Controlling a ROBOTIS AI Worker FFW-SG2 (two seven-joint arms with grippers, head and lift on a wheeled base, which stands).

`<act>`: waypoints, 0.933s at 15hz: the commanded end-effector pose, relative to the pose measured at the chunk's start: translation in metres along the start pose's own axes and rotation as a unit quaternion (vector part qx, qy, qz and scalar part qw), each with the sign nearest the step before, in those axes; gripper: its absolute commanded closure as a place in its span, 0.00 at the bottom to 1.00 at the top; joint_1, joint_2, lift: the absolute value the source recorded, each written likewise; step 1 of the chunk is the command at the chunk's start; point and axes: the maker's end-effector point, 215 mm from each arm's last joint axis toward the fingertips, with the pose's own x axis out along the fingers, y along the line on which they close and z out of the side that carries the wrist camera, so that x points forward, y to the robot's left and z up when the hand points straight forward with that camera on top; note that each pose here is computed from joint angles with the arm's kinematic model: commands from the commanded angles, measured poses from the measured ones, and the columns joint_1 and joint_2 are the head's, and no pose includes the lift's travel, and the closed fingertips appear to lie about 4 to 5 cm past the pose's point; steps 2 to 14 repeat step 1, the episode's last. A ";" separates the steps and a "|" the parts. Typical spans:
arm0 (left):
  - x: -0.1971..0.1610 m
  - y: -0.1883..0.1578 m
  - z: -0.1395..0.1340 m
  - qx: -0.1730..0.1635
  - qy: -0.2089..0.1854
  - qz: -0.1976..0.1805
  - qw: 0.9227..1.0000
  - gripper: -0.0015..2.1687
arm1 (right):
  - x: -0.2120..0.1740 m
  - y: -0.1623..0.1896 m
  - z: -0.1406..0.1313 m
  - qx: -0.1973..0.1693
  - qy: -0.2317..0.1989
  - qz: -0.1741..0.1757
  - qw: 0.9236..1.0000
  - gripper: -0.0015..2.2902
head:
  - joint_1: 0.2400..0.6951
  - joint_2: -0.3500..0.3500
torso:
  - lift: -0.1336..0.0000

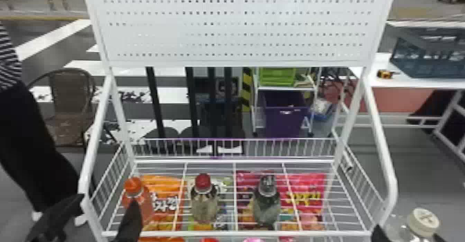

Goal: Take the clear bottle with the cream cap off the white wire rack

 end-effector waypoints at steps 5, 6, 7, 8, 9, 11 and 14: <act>0.000 0.000 0.001 -0.002 -0.001 0.001 1.000 0.06 | -0.001 0.003 0.004 0.000 -0.002 0.007 1.000 0.67 | 0.57 0.50 | 1.00; 0.000 0.000 0.001 -0.002 -0.001 0.001 1.000 0.06 | -0.001 0.003 0.004 0.000 -0.002 0.007 1.000 0.67 | 0.57 0.50 | 1.00; 0.000 0.000 0.001 -0.002 -0.001 0.001 1.000 0.06 | -0.001 0.003 0.004 0.000 -0.002 0.007 1.000 0.67 | 0.57 0.50 | 1.00; 0.000 0.000 0.001 -0.002 -0.001 0.001 1.000 0.06 | -0.001 0.003 0.004 0.000 -0.002 0.007 1.000 0.67 | 0.57 0.50 | 1.00; 0.000 0.000 0.001 -0.002 -0.001 0.001 1.000 0.06 | -0.001 0.003 0.004 0.000 -0.002 0.007 1.000 0.67 | 0.57 0.50 | 1.00; 0.000 0.000 0.001 -0.002 -0.001 0.001 1.000 0.06 | -0.001 0.003 0.004 0.000 -0.002 0.007 1.000 0.67 | 0.57 0.50 | 1.00; 0.000 0.000 0.001 -0.002 -0.001 0.001 1.000 0.06 | -0.001 0.003 0.004 0.000 -0.002 0.007 1.000 0.67 | 0.57 0.50 | 1.00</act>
